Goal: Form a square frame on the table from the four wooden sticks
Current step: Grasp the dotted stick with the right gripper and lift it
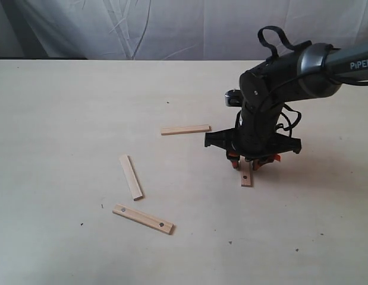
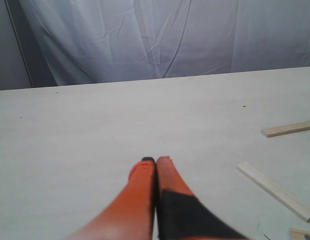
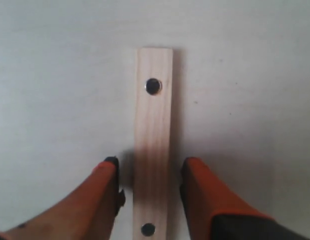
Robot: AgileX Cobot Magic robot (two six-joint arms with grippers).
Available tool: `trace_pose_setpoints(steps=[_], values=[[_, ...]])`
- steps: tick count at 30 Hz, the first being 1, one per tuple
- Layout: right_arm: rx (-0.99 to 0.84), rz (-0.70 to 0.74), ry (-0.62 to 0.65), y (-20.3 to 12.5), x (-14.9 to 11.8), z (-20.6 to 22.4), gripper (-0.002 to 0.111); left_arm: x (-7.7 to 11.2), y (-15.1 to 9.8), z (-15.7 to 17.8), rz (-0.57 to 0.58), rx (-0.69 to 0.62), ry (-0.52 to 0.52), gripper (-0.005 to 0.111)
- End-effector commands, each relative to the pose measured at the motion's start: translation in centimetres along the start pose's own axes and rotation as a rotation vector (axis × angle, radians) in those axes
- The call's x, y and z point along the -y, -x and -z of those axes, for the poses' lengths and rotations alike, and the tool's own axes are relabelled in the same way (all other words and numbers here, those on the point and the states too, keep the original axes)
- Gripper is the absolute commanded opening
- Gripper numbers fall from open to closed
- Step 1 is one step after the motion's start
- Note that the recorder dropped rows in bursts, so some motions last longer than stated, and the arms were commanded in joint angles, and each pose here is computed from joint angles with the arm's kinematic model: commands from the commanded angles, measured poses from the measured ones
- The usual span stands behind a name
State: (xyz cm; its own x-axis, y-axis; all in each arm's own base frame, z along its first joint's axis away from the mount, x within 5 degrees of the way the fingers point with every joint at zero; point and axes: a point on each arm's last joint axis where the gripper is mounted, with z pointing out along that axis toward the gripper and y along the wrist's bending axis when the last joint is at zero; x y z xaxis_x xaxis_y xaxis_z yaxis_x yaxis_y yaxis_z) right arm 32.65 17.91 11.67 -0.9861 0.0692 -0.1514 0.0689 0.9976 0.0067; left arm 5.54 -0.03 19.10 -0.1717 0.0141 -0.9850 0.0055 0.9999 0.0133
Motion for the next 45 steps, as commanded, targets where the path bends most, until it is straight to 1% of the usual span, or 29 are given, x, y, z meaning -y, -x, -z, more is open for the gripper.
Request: trace_pose_setpoints(steps=[1,3,5,7,8,12,17,20,22,24,28,33,40,45], values=[[0.0,0.001,-0.005,0.1,0.0,-0.1,0.04,0.0,-0.1,0.0,0.01,0.009,0.001,0.0],[-0.002,0.001,-0.007,0.0,0.1,-0.1,0.036,0.0,-0.1,0.0,0.01,0.009,0.001,0.0],[-0.008,0.001,-0.012,0.0,0.1,-0.1,0.024,0.0,-0.1,0.0,0.01,0.009,0.001,0.0],[-0.014,0.001,-0.016,-0.1,0.1,-0.1,0.006,0.0,-0.1,0.0,0.01,0.009,0.001,0.0],[-0.015,0.001,-0.017,-0.1,0.1,-0.1,-0.001,0.0,-0.1,0.0,0.01,0.009,0.001,0.0],[-0.016,0.011,-0.019,0.0,0.1,0.2,0.0,0.0,-0.1,0.0,0.01,0.009,0.001,0.0],[0.046,0.04,-0.003,1.3,-0.2,3.4,0.0,0.0,-0.1,0.0,0.01,0.009,0.001,0.0],[0.093,0.112,0.06,1.9,-1.0,5.6,0.0,0.0,-0.1,0.0,0.01,0.009,0.001,0.0],[0.103,0.16,0.107,2.1,-1.9,6.6,0.0,0.0,-0.1,0.0,0.01,0.009,0.001,0.0],[0.11,0.176,0.13,2.5,-2.7,6.8,0.0,0.0,-0.1,0.0,0.01,0.009,0.001,0.0],[0.091,0.202,0.148,3.2,-4.3,6.4,0.0,0.0,-0.1,0.0,0.01,0.009,0.001,0.0],[0.055,0.244,0.132,3.4,-5.9,4.4,0.0,0.0,-0.1,0.0,0.01,0.009,0.001,0.0],[0.052,0.245,0.13,3.9,-6.6,1.6,0.0,0.0,-0.1,0.0,0.01,0.009,0.001,0.0],[0.071,0.257,0.125,4.1,-6.6,0.9,0.0,0.0,-0.1,0.0,0.01,0.009,0.001,0.0]])
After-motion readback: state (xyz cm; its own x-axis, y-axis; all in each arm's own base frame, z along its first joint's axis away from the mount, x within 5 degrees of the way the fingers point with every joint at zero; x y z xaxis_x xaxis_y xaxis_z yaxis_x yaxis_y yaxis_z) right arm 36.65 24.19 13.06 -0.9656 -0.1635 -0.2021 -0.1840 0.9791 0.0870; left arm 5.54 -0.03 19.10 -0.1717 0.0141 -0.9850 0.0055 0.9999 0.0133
